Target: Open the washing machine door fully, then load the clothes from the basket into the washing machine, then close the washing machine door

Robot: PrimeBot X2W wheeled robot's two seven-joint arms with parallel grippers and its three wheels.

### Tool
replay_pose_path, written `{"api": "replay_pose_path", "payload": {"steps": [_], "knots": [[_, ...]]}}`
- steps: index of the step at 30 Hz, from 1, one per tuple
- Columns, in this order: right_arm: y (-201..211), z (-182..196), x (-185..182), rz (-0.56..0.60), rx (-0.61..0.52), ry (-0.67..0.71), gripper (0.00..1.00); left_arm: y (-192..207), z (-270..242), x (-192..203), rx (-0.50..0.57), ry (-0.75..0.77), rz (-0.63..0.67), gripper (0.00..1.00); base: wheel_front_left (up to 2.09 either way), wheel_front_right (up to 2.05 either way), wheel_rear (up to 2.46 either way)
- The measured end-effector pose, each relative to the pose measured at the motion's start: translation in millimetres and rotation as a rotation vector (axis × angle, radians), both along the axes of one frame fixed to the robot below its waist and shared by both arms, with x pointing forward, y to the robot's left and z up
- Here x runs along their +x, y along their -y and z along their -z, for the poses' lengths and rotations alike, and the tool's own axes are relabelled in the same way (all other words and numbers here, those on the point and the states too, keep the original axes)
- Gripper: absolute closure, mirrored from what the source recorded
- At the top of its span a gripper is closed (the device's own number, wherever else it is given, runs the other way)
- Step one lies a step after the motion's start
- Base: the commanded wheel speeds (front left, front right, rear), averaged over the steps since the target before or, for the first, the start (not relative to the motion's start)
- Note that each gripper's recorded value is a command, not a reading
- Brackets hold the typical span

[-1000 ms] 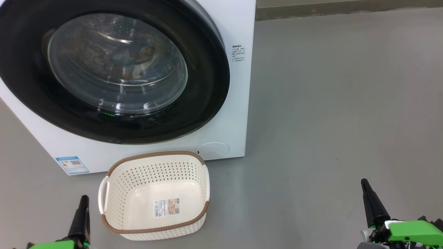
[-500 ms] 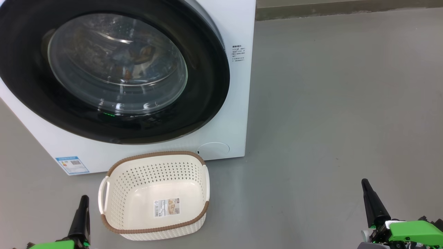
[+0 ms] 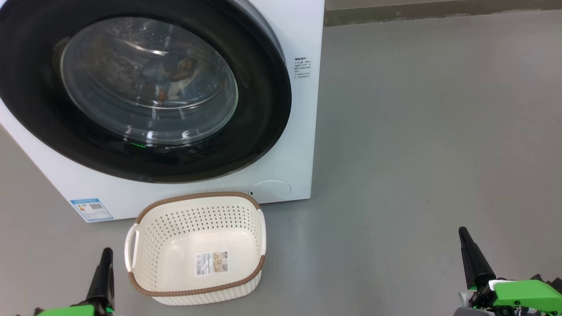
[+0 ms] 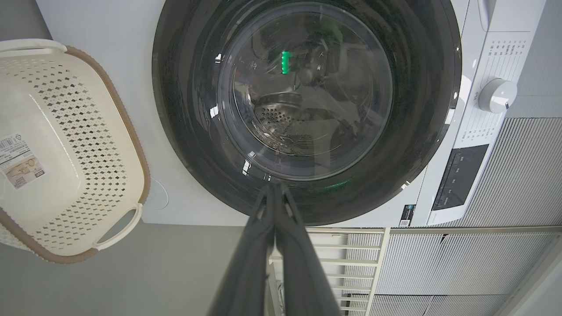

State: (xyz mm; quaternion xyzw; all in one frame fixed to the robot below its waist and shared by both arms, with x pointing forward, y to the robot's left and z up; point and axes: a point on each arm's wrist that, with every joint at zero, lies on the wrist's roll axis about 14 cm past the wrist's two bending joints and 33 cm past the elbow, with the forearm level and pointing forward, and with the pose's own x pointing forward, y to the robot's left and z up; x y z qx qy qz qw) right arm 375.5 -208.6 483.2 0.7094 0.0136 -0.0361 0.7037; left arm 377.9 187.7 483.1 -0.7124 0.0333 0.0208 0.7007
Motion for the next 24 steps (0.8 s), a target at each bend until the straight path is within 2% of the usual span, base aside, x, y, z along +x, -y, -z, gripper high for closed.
{"api": "replay_pose_path", "payload": {"steps": [24], "knots": [[0.4, 0.0, -0.1, 0.002, 0.002, 0.000, 1.00, 0.0, 0.0, 0.0, 0.000, 0.000, 0.000, 1.00, 0.00, 0.00, 0.00]]}}
